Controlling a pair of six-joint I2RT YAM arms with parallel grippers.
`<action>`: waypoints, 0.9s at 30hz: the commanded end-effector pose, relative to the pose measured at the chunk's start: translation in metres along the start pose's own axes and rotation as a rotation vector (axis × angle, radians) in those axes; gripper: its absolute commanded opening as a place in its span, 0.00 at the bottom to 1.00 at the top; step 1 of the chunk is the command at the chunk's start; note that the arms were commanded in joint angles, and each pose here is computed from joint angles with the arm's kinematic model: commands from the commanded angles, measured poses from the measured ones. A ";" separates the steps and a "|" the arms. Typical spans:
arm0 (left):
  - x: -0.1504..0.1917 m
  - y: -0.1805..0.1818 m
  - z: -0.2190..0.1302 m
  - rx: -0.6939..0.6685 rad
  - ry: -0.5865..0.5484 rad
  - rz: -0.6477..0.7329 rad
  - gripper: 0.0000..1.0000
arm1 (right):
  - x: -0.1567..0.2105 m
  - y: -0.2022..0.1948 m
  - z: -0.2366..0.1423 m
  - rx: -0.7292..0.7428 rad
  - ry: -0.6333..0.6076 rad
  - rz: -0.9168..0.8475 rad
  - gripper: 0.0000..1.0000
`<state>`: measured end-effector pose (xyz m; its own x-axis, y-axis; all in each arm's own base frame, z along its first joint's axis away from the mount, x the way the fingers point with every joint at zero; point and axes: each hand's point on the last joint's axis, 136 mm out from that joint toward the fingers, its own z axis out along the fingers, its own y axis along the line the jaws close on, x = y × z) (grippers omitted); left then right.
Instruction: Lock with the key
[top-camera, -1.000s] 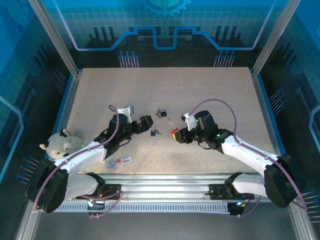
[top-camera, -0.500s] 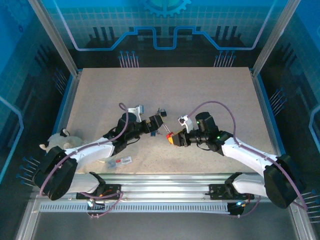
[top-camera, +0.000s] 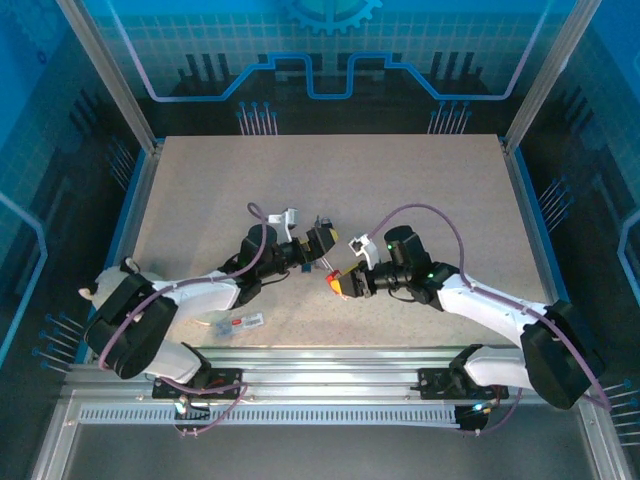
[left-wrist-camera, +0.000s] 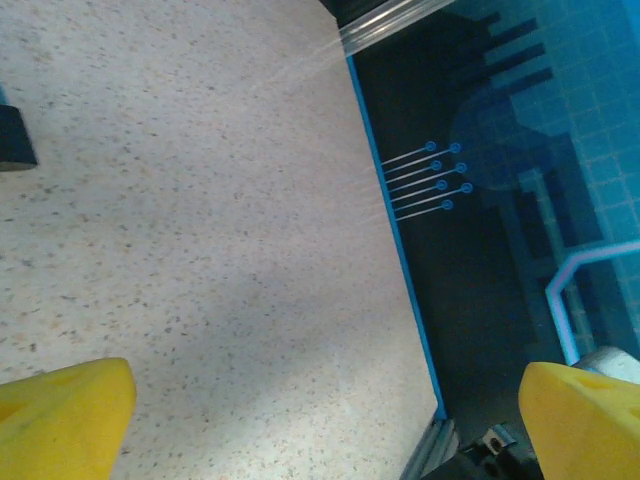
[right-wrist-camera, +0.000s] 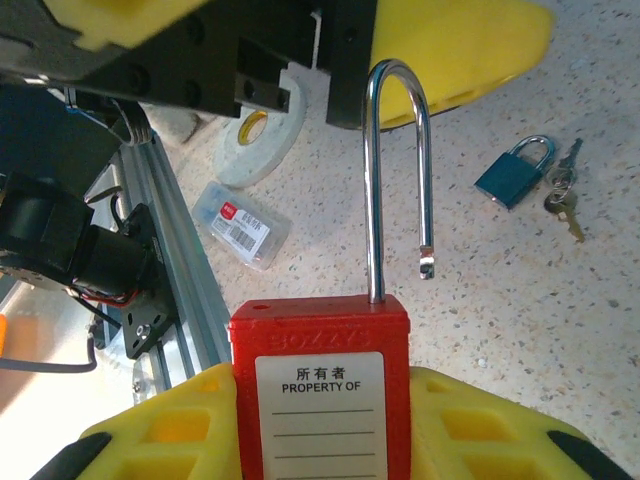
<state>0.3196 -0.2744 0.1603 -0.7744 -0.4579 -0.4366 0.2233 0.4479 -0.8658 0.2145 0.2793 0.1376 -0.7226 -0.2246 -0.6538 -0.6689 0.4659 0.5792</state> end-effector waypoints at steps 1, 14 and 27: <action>0.004 -0.018 0.003 0.108 0.023 -0.014 0.99 | -0.005 0.014 0.004 -0.052 -0.004 -0.042 0.10; 0.017 -0.022 0.004 0.167 0.072 -0.027 0.99 | -0.006 0.009 0.004 -0.024 -0.011 -0.043 0.05; 0.026 -0.024 -0.003 0.183 0.096 -0.023 0.99 | -0.007 0.001 0.007 0.012 -0.006 -0.029 0.01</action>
<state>0.3001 -0.2928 0.1625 -0.8289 -0.4022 -0.3887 0.2719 0.3175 -0.9084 0.2157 0.2799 0.1300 -0.7297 -0.2330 -0.6428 -0.6603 0.4843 0.5740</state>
